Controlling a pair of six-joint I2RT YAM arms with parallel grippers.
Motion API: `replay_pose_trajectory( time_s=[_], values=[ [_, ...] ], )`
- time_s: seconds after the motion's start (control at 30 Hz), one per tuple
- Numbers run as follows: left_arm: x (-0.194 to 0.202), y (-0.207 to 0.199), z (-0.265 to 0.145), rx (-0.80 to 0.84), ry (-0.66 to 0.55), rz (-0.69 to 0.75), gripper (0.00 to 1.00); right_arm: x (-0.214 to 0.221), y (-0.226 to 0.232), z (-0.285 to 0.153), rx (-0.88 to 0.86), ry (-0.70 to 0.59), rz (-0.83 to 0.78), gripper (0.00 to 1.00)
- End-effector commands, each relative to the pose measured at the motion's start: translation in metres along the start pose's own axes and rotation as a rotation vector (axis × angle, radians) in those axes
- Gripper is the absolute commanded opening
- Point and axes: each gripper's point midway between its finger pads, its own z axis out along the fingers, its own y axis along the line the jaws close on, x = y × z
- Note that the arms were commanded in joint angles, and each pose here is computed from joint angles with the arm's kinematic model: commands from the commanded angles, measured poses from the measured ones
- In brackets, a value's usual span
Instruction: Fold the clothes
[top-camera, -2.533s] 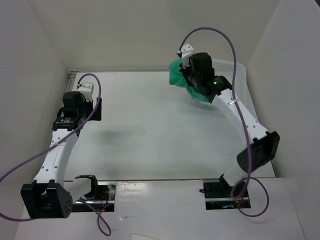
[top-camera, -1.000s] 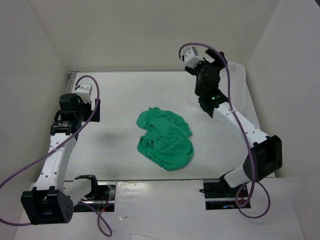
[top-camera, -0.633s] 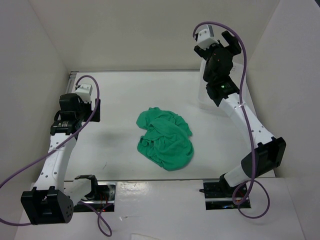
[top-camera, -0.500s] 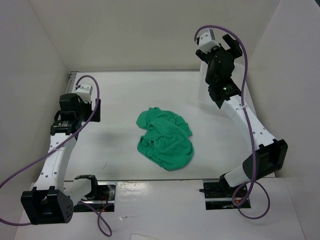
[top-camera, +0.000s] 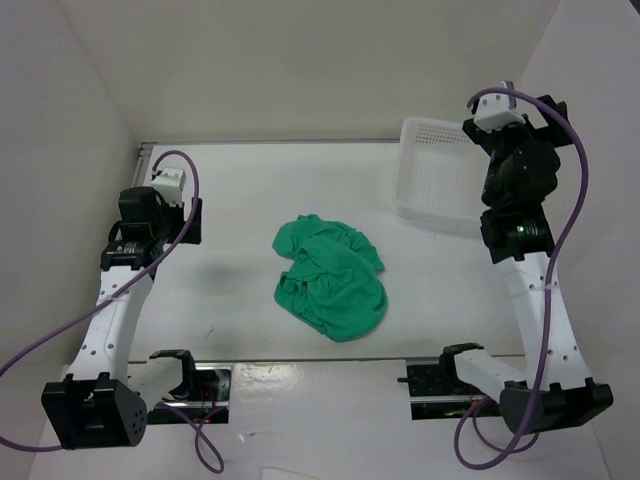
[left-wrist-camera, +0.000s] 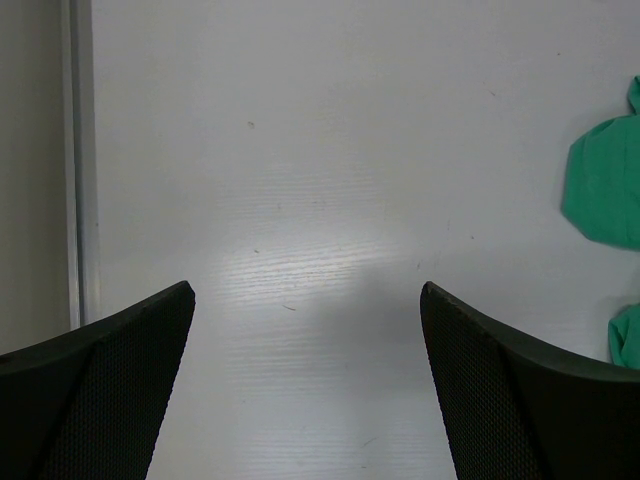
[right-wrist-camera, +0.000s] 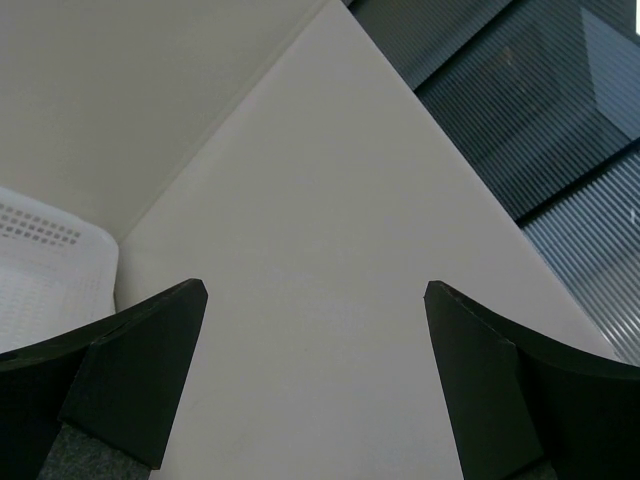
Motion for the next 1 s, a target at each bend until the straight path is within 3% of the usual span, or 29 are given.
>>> replay_pose_trajectory(
  time_s=[0.0,0.2,0.33,0.37,0.43,0.47,0.53,0.6,0.7,0.8,0.97],
  values=[
    [-0.007,-0.002,-0.003,0.019,-0.035,0.007,0.99,0.013,0.005,-0.007,-0.036,0.011,-0.041,0.98],
    [-0.001,-0.019,-0.004,0.121,-0.019,0.043,0.99,0.035,0.007,-0.021,-0.042,0.062,-0.012,0.98],
    [0.003,-0.042,-0.003,0.267,0.015,0.075,0.99,0.013,0.037,-0.06,-0.198,0.005,0.175,0.98],
    [0.007,-0.048,-0.003,0.306,0.03,0.078,0.99,0.005,0.048,-0.075,-0.314,-0.032,0.215,0.98],
    [0.014,-0.055,0.0,0.349,0.064,0.098,0.99,0.003,0.074,-0.09,-0.447,-0.037,0.306,0.98],
    [0.013,-0.061,0.0,0.366,0.071,0.107,0.99,0.006,0.11,-0.106,-0.62,-0.046,0.3,0.98],
    [0.021,-0.072,0.004,0.404,0.113,0.144,0.97,0.015,0.146,-0.128,-0.8,-0.05,0.263,0.98],
    [0.026,-0.085,0.008,0.425,0.146,0.19,0.92,0.034,0.193,-0.143,-0.971,-0.005,0.242,0.98],
    [0.029,-0.091,0.009,0.42,0.159,0.216,0.93,0.061,0.255,-0.159,-1.176,0.103,0.191,0.98],
    [0.027,-0.087,0.004,0.391,0.153,0.202,0.97,0.088,0.315,-0.166,-1.301,0.257,0.121,0.98],
    [0.013,-0.083,-0.015,0.364,0.052,0.203,1.0,0.109,0.364,-0.144,-1.314,0.374,0.101,0.96]
  ],
)
